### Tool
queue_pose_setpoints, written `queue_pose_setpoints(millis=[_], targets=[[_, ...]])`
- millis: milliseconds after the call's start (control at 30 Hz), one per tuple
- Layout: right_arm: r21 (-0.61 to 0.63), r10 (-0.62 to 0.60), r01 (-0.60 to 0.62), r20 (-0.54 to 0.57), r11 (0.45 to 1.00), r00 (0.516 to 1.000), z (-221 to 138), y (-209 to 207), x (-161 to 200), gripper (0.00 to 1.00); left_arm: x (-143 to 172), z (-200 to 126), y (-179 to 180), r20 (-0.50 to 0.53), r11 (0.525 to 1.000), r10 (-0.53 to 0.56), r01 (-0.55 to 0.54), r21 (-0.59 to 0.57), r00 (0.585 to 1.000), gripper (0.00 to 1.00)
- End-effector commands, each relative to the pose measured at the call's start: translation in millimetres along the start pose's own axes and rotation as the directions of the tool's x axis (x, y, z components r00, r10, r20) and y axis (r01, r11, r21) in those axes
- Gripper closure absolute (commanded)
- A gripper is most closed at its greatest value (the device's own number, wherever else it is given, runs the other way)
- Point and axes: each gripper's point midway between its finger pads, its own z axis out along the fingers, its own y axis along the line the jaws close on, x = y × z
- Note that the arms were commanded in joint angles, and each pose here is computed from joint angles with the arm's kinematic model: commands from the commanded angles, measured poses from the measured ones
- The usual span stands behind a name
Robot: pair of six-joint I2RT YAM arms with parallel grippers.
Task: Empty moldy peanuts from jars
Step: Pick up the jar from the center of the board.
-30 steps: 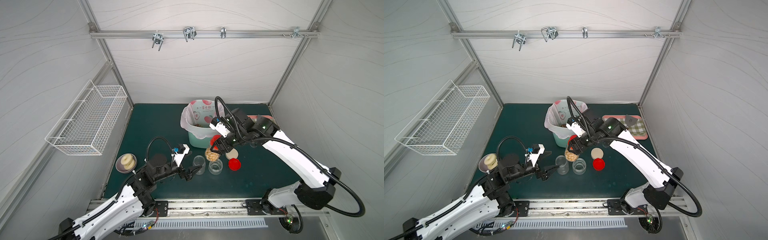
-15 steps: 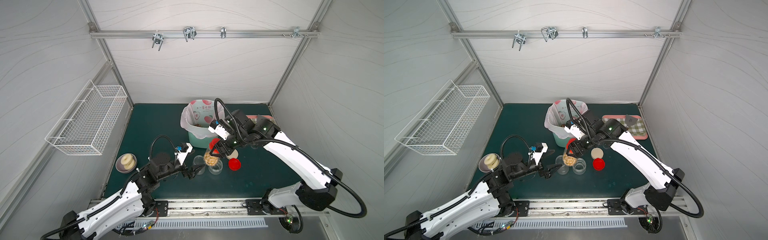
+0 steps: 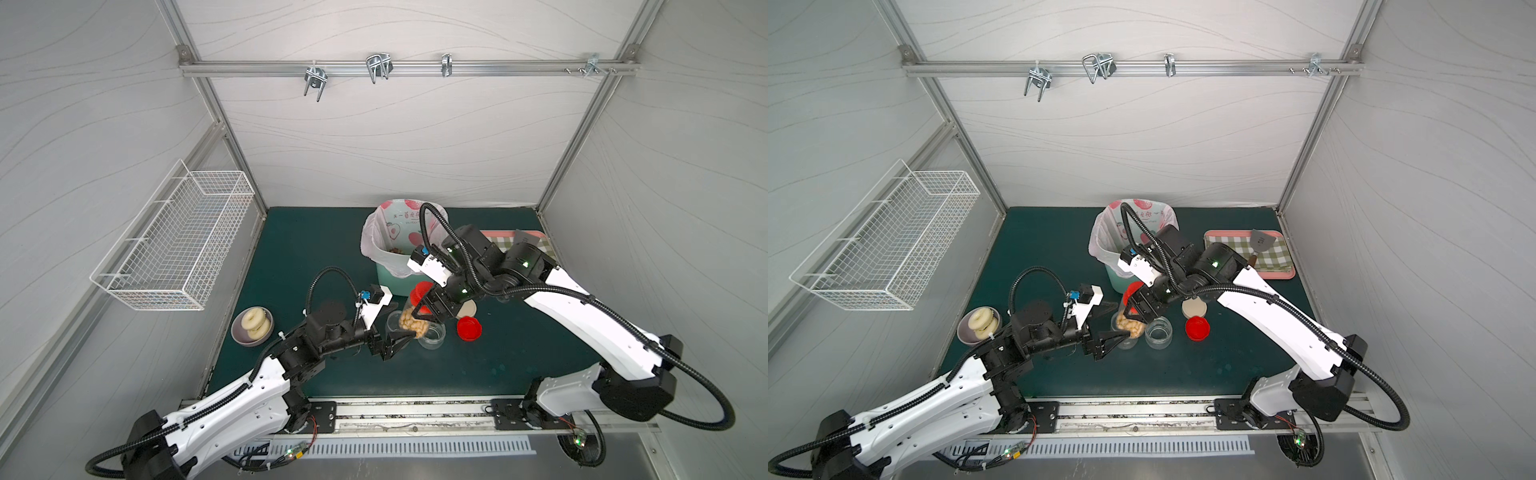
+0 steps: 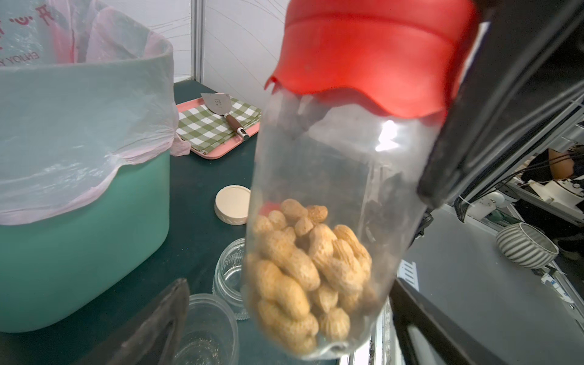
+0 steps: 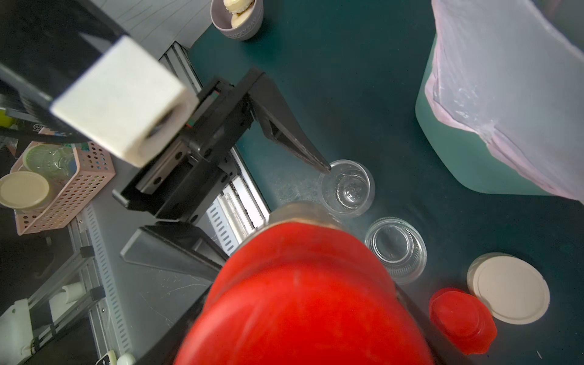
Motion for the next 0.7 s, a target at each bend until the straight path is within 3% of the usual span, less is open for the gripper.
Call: queue_pose_setpoints(millis=[0,200,600,667], targets=[[-0.073,-0.052,0.058,0.08,0.996,0.995,-13,26,-17,0.47,-35,0,-14,0.085,0.998,0.036,-0.04,0.049,0.996,0.01],[-0.072,-0.073,0.08,0.095,0.994,0.993,-11,33,-24,0.47,-37,-1,-18,0.095,0.997,0.033,-0.04,0.069,0.995,0.04],[-0.08,-0.09,0.097,0.09,0.992,0.992,-7,41,-28,0.45,-41,-5,-24,0.118,0.994,0.031,-0.043,0.099,0.992,0.24],[-0.08,-0.091,0.098,0.09,0.992,0.992,-6,41,-28,0.42,-42,-6,-25,0.127,0.994,0.031,-0.044,0.099,0.991,0.33]])
